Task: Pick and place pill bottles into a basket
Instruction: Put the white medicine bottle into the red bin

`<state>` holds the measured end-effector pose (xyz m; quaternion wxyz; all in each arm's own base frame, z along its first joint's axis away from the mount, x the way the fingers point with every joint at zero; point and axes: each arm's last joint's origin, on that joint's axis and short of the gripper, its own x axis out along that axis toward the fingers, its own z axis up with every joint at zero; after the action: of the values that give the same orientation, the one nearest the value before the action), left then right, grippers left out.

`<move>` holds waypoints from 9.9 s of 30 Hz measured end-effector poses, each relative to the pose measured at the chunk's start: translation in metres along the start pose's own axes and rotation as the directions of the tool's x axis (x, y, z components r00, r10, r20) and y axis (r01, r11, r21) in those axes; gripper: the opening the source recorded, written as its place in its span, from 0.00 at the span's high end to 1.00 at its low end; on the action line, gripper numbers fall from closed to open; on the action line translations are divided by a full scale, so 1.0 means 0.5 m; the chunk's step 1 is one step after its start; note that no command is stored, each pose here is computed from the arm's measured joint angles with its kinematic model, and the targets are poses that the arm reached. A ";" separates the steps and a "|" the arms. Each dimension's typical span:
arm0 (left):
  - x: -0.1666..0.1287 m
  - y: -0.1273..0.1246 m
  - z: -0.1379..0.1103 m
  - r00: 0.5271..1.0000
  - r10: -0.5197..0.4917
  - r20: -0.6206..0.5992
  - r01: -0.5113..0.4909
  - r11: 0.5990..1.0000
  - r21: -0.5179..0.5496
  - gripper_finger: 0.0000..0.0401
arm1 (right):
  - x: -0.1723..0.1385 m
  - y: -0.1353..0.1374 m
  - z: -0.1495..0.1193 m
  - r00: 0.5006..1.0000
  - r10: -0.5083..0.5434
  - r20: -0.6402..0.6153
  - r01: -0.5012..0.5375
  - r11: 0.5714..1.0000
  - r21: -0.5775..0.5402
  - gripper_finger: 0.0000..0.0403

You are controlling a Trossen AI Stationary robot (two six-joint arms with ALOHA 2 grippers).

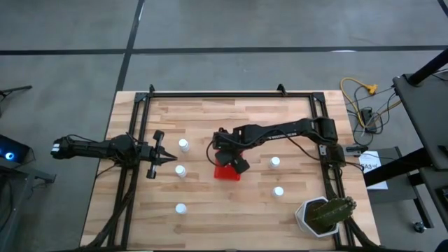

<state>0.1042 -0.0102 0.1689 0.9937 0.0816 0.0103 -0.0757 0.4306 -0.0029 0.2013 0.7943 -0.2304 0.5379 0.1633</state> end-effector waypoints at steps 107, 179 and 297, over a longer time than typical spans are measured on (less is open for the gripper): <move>0.001 0.000 -0.001 1.000 -0.001 -0.007 0.001 1.000 0.000 1.00 | -0.158 0.178 -0.240 0.957 0.242 -0.159 -0.149 0.882 0.448 0.52; 0.001 0.000 -0.001 1.000 -0.001 -0.007 0.001 1.000 0.000 1.00 | -0.251 0.029 -0.110 0.999 0.044 0.008 -0.042 0.868 0.495 0.63; 0.002 0.000 -0.002 1.000 -0.002 -0.014 0.002 1.000 -0.001 1.00 | -0.016 -0.111 -0.010 0.975 0.114 -0.189 0.015 0.820 0.572 0.57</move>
<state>0.1051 -0.0103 0.1677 0.9936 0.0818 0.0175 -0.0763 0.4519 -0.0524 0.2177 0.7593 0.0151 0.6505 -0.0098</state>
